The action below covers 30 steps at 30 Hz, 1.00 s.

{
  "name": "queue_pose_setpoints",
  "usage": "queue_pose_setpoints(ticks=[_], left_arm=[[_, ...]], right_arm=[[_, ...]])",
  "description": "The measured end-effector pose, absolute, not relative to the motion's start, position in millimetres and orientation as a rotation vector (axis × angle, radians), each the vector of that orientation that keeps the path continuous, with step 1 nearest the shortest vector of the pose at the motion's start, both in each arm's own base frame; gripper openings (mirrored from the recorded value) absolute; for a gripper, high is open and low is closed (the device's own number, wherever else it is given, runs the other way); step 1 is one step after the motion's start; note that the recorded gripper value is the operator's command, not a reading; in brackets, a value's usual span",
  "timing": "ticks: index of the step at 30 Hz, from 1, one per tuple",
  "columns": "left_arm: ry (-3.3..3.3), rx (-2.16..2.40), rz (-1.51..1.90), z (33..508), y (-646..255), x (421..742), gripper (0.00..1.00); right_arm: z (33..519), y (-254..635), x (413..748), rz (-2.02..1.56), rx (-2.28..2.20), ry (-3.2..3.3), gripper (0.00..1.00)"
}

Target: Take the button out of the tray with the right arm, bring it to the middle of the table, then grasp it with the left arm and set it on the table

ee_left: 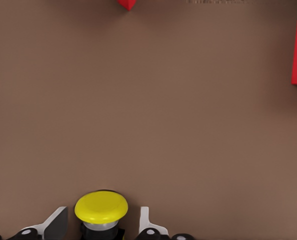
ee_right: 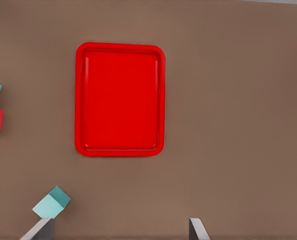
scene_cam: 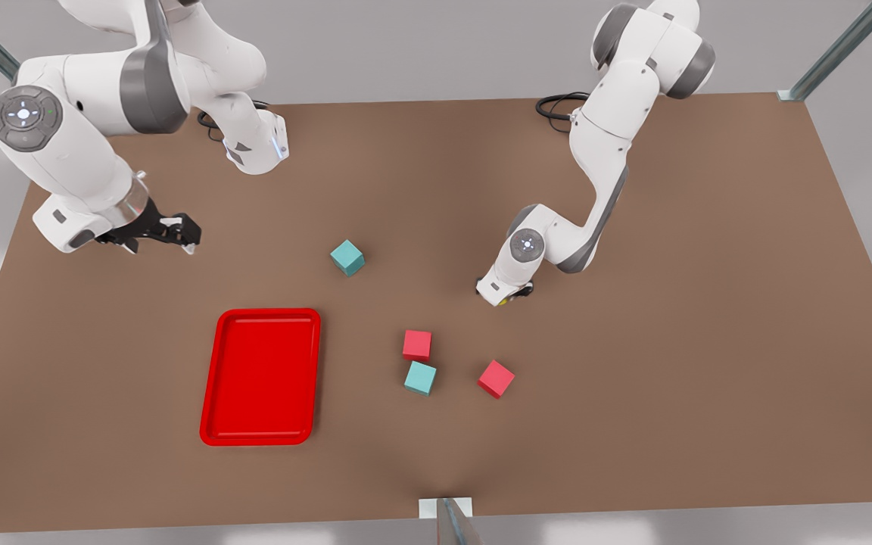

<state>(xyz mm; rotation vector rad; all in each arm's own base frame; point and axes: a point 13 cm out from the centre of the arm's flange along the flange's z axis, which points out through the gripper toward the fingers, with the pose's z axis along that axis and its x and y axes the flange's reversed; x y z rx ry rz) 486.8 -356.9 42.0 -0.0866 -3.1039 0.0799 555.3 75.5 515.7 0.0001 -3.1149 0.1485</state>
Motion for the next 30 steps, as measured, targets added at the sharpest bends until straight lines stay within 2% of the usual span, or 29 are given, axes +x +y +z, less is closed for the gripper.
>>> queue_pose_setpoints(ticks=[2, 3, 11, 17, 23, 26, 28, 30], left_arm=[[-3.101, -0.082, 0.078, 39.3, -356.6, 486.0, 0.76], [-3.100, -0.080, 0.077, 38.1, -356.5, 485.5, 0.67], [-3.101, -0.066, 0.080, 37.8, -357.9, 486.2, 0.48], [-3.109, -0.056, 0.087, 42.6, -360.5, 491.3, 0.47], [-3.131, -0.046, 0.093, 91.2, -376.9, 533.8, 0.47], [-3.151, -0.117, -0.078, 147.8, -367.7, 571.6, 0.47], [-3.114, -0.114, -0.248, 159.0, -345.3, 571.6, 0.47], [-3.075, -0.060, -0.397, 160.4, -322.4, 566.6, 0.47]], right_arm=[[515.7, 76.6, 555.0, 0.149, 0.011, -3.115, 1.00], [515.7, 77.9, 554.8, 0.149, 0.019, -3.114, 1.00], [514.9, 92.6, 551.9, 0.146, 0.081, -3.110, 1.00], [498.5, 109.8, 546.6, 0.163, 0.139, -3.058, 1.00], [501.6, 113.5, 547.6, 0.287, 0.188, -3.040, 1.00], [462.1, 176.5, 527.7, 0.397, 0.381, -2.913, 1.00], [454.9, 215.1, 513.6, 0.481, 0.503, -2.874, 1.00], [464.0, 222.2, 514.8, 0.468, 0.513, -2.890, 1.00]])
